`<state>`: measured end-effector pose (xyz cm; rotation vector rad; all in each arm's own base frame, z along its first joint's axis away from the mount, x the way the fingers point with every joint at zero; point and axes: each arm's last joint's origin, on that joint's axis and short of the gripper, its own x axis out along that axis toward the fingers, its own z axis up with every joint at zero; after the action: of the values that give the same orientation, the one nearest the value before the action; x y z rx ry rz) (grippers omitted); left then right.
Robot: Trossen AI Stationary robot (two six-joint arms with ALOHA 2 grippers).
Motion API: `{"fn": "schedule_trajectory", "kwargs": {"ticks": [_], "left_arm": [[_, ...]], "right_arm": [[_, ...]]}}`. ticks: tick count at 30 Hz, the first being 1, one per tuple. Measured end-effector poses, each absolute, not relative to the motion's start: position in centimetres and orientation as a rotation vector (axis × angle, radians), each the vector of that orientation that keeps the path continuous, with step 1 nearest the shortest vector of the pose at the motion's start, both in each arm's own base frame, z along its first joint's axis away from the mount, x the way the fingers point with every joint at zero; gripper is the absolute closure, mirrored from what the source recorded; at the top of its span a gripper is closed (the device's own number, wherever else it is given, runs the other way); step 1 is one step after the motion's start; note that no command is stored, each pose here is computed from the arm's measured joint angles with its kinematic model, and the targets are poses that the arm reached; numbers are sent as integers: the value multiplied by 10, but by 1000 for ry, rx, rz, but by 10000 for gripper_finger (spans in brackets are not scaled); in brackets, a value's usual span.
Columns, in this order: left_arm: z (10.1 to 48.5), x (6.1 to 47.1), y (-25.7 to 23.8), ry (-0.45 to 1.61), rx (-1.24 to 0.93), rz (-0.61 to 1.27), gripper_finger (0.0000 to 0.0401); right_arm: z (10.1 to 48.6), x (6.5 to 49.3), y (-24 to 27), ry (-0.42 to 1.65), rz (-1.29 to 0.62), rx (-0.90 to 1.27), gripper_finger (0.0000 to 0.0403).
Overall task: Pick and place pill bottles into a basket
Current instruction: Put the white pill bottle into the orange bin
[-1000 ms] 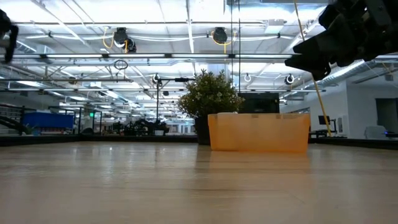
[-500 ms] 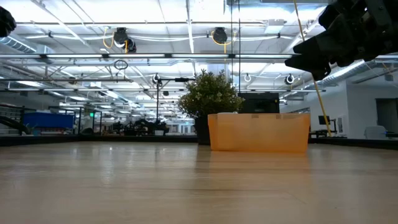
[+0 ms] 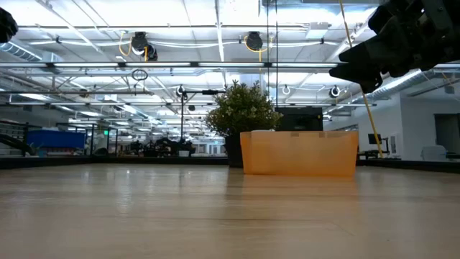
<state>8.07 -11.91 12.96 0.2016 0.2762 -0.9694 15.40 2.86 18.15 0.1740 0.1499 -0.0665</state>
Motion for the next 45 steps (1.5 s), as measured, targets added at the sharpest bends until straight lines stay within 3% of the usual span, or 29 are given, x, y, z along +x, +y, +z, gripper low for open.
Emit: {"fn": "schedule_trajectory", "kwargs": {"ticks": [24,32,45], "left_arm": [[121,83,-118,311,303,-968,54],[124,89,-115,301,263,-885,54],[124,92,-118,310,188,-949,54]], "right_arm": [[182,154,29,150,-67,174,193],[181,154,29,150,-67,174,193],[181,154,29,150,-67,174,192]]}}
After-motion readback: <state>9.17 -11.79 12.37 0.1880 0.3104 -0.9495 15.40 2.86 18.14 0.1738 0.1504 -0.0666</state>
